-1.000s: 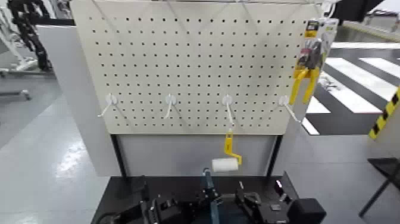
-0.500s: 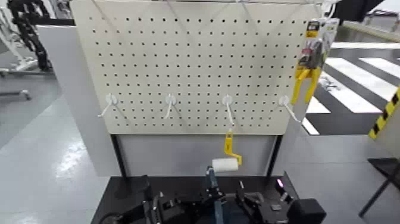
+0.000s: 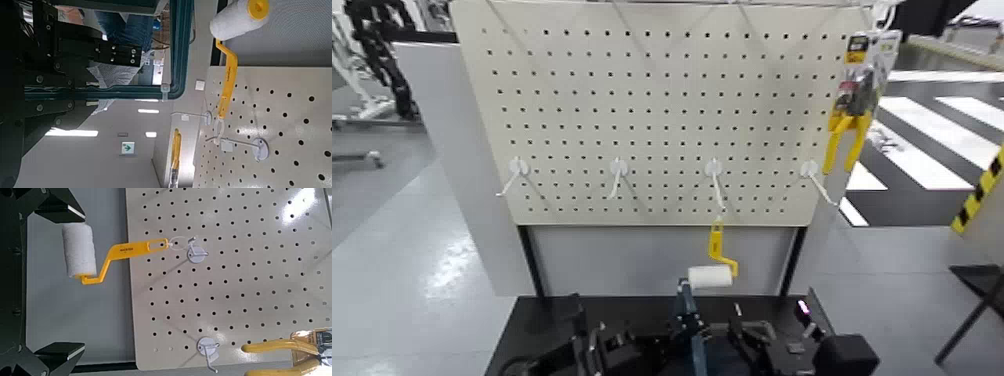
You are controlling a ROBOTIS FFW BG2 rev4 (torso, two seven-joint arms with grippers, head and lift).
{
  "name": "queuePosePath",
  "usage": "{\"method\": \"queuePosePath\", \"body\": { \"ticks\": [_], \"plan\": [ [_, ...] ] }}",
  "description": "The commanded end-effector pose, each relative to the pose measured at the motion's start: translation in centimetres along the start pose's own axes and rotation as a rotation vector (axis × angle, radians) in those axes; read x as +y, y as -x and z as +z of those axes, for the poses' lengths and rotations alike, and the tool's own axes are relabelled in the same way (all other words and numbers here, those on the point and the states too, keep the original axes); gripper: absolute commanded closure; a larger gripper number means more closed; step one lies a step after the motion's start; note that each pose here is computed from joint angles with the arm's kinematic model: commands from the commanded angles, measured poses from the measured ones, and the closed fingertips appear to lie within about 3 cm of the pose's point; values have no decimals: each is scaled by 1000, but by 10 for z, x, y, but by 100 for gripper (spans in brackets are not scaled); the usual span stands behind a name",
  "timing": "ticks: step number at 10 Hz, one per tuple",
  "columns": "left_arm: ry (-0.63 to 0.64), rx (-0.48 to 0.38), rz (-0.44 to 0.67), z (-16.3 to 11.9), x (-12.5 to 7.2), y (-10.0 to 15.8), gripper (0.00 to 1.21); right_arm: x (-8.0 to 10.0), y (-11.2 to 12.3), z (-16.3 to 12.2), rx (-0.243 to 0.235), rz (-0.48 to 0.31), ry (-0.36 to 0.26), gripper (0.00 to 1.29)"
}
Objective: Grasp the handle of the crate.
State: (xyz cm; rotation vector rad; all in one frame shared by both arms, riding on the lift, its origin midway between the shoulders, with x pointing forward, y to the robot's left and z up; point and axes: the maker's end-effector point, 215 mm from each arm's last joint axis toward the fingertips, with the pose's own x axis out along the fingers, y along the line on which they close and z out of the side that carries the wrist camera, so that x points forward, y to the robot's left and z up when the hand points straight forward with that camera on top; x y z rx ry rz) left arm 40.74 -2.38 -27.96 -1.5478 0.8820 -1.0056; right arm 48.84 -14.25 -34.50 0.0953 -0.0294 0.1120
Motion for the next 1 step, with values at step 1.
{"method": "queuePosePath", "body": {
  "ticks": [1],
  "plan": [
    [3, -1, 0, 0, 1, 0, 119, -3, -1, 0, 2, -6, 4, 15]
  ]
}}
